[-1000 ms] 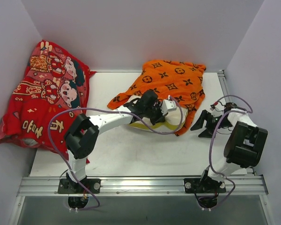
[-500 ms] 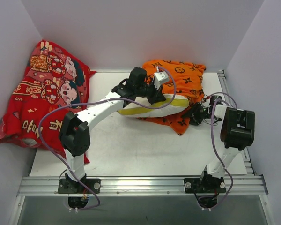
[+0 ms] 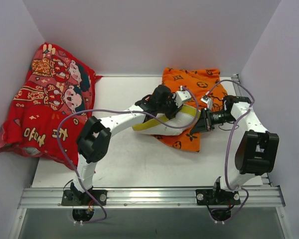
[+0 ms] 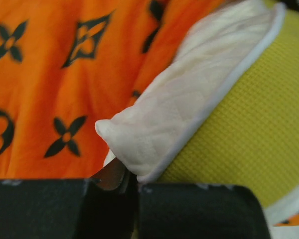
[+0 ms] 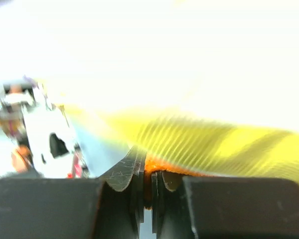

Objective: Put the pillow into the pillowcase

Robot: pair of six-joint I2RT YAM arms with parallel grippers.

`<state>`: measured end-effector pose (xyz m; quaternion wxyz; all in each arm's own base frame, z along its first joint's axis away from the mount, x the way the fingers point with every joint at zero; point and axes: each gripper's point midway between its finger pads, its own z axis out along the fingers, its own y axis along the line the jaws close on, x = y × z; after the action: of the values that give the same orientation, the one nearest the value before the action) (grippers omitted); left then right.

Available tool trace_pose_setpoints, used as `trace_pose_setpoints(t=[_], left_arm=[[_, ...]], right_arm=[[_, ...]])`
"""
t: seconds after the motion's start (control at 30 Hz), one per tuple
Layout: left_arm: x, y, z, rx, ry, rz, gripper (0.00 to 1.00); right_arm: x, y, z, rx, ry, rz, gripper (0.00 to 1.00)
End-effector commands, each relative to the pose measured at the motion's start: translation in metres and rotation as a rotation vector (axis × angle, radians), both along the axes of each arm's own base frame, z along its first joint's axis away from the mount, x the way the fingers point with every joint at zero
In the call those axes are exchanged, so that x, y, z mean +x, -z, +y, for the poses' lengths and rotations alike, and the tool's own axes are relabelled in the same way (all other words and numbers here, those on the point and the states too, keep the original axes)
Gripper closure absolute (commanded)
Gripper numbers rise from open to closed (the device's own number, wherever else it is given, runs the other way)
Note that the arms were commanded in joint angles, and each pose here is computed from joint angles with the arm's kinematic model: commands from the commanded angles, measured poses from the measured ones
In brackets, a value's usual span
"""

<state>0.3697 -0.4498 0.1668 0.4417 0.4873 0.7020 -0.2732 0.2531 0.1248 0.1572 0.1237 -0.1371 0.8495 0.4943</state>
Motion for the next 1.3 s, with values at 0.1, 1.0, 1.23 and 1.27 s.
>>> trace_pose_setpoints(t=[0.1, 1.0, 1.23, 1.27], left_arm=[[0.037, 0.084, 0.048, 0.185, -0.168, -0.074, 1.00], [-0.136, 0.034, 0.156, -0.195, -0.486, 0.810, 0.03], [-0.113, 0.073, 0.139, -0.165, -0.523, 0.861, 0.10], [-0.111, 0.085, 0.139, -0.146, -0.537, 0.871, 0.12]], right_arm=[[-0.073, -0.072, 0.023, 0.288, -0.067, 0.215, 1.00], [0.043, 0.015, -0.016, -0.819, 0.034, -0.248, 0.49], [0.036, 0.039, -0.023, -0.988, -0.045, -0.280, 0.53], [0.036, 0.042, -0.024, -0.996, -0.052, -0.276, 0.56]])
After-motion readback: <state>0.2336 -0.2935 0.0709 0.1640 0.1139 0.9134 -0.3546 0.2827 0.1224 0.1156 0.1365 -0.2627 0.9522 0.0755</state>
